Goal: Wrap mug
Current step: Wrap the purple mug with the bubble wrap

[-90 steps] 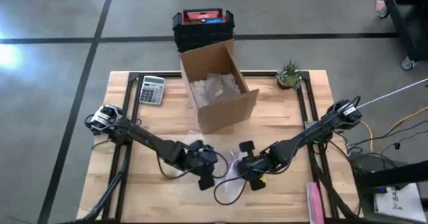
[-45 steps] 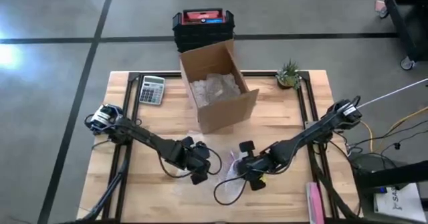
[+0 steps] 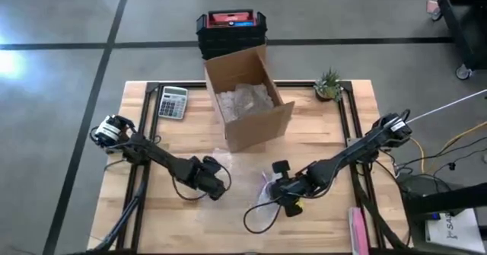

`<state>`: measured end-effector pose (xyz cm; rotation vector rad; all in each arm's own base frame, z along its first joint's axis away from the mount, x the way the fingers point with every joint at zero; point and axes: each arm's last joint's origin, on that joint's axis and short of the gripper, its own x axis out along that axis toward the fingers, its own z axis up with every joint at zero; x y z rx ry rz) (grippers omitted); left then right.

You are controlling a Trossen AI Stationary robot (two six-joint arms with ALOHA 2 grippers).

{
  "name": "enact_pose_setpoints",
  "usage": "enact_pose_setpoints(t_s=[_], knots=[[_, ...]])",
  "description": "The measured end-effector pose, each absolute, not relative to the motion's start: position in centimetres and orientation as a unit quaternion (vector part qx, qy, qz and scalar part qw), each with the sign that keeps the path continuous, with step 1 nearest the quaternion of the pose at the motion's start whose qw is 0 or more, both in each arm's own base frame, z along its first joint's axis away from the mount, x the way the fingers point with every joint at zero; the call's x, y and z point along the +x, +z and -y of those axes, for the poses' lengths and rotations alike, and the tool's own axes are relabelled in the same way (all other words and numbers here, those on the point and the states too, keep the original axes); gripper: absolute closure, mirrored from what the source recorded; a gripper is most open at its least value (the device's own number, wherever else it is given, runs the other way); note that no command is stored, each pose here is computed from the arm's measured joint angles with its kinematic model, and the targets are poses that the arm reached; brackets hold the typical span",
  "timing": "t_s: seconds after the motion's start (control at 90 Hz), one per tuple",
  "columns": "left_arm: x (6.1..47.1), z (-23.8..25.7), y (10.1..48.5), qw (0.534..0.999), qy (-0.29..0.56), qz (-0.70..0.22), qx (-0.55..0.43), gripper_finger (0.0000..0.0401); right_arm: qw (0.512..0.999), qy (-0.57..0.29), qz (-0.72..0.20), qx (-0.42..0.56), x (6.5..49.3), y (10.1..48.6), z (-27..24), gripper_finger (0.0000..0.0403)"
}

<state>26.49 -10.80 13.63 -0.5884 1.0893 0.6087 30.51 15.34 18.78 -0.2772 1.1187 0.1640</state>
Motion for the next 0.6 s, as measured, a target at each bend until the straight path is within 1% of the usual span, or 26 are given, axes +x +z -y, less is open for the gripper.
enact_pose_setpoints(t_s=[0.111,0.322,0.444,0.6], knots=[[26.0,10.6,12.6,0.779,0.276,-0.484,-0.286,0.0188,0.835,0.078,-0.528,-0.133,30.5,18.7,-15.3,0.0403],[25.8,10.4,12.0,0.787,0.276,-0.468,-0.293,0.0213,0.840,0.087,-0.519,-0.135,30.8,18.7,-15.2,0.0403],[26.0,10.4,12.0,0.794,0.275,-0.454,-0.296,0.0237,0.842,0.090,-0.514,-0.137,31.0,18.6,-15.0,0.0403],[26.1,10.4,12.0,0.796,0.278,-0.450,-0.294,0.0278,0.852,0.099,-0.498,-0.132,31.4,17.8,-14.5,0.0403]])
